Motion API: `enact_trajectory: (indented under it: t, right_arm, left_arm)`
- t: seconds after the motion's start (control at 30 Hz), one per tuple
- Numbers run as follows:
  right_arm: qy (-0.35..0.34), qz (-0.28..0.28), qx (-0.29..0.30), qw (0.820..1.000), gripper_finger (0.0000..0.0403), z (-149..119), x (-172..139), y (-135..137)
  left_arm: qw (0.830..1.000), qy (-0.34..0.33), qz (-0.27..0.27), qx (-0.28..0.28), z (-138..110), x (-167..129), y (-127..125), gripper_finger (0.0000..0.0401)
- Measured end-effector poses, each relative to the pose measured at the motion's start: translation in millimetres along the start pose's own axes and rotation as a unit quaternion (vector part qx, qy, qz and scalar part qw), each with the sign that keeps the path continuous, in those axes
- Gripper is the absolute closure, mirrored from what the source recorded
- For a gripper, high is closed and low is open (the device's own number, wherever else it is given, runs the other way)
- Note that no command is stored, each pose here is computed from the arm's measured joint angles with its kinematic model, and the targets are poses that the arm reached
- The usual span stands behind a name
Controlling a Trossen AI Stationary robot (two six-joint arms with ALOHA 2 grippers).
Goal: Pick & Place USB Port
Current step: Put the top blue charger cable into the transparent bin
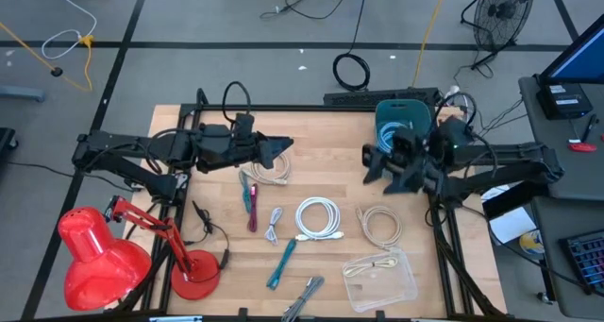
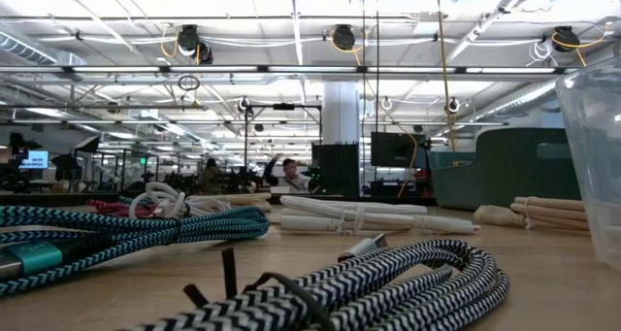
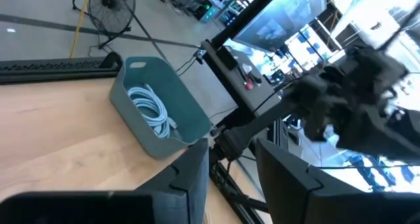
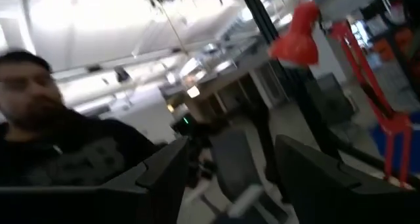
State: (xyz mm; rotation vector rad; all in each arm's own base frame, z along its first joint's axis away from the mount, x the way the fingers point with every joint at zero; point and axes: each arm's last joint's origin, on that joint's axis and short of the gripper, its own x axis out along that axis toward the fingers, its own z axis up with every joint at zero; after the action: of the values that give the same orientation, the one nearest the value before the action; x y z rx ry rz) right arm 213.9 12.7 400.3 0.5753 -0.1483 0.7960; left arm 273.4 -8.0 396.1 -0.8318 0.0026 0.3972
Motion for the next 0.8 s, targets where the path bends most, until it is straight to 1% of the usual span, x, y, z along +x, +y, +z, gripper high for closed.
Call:
enact_trajectory:
  t: [0.17, 0.37, 0.6, 0.7, 0.8]
  right_arm:
    - [0.069, -0.068, -0.010, 0.995, 0.0188, -22.2, 11.7, -0.6]
    - [0.127, -0.145, -0.016, 0.981, 0.0188, -45.5, 15.0, -1.8]
    - [0.189, -0.229, -0.027, 0.955, 0.0188, -67.0, 13.1, -1.9]
    - [0.201, -0.268, -0.042, 0.941, 0.0188, -72.8, 12.1, -1.7]
    - [0.199, -0.304, -0.067, 0.929, 0.0188, -75.5, 12.5, -1.9]
  left_arm:
    - [1.000, -0.007, 0.006, 0.000, 0.4, 0.0, 0.4, 0.0272]
    - [1.000, -0.001, 0.006, 0.008, -1.8, -0.8, -0.2, 0.0272]
    - [1.000, 0.022, 0.003, 0.014, -4.1, -0.8, 1.1, 0.0272]
    - [0.999, 0.030, 0.002, 0.017, -4.9, -0.9, 1.5, 0.0272]
    - [0.999, 0.032, 0.005, 0.020, -5.4, -0.9, 2.1, 0.0272]
